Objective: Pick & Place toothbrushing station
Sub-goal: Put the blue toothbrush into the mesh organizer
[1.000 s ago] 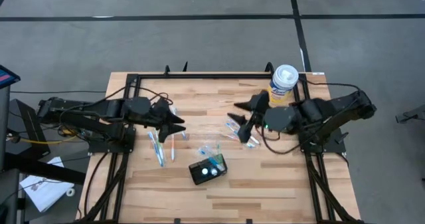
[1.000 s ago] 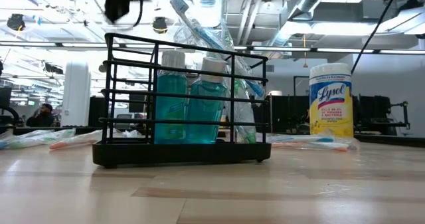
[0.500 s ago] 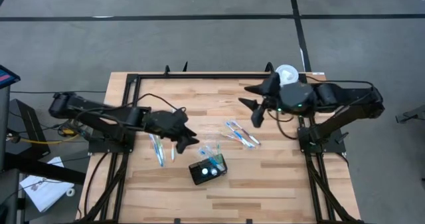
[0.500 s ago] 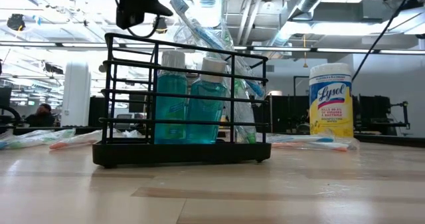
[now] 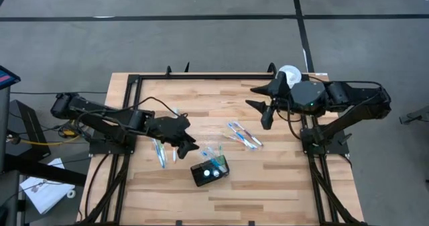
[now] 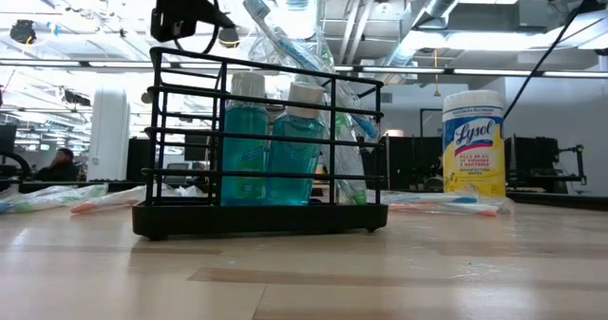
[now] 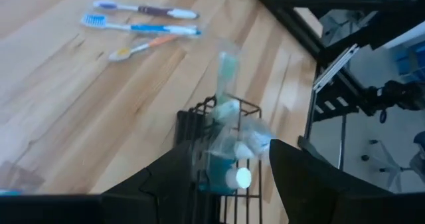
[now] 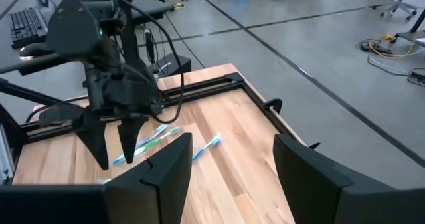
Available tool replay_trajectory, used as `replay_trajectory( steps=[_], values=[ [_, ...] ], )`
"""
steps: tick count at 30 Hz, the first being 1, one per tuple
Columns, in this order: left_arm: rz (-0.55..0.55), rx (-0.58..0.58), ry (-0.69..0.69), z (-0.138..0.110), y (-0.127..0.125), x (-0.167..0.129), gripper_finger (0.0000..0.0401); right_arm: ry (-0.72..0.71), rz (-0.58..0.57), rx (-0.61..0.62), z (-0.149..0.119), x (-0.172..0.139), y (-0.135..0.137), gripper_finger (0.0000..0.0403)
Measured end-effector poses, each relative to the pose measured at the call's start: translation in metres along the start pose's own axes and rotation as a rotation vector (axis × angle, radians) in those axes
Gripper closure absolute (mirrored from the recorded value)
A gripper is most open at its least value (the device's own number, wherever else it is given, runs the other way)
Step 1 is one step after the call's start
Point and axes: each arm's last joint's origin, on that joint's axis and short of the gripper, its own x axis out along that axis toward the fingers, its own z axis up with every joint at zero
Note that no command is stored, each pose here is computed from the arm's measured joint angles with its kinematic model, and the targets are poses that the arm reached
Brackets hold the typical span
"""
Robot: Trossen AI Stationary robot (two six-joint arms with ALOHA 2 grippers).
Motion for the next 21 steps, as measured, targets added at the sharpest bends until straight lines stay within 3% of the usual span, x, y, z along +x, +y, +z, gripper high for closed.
replay_trajectory(
  steps=[10,21],
  values=[
    [0.015,-0.019,0.065,-0.005,0.004,0.017,0.0203,0.008,0.022,0.0,-0.001,0.002,0.003,0.0206],
    [-0.066,-0.029,0.019,0.0,-0.002,0.014,0.0201,0.012,0.021,-0.003,-0.001,0.001,0.002,0.0208]
  ],
)
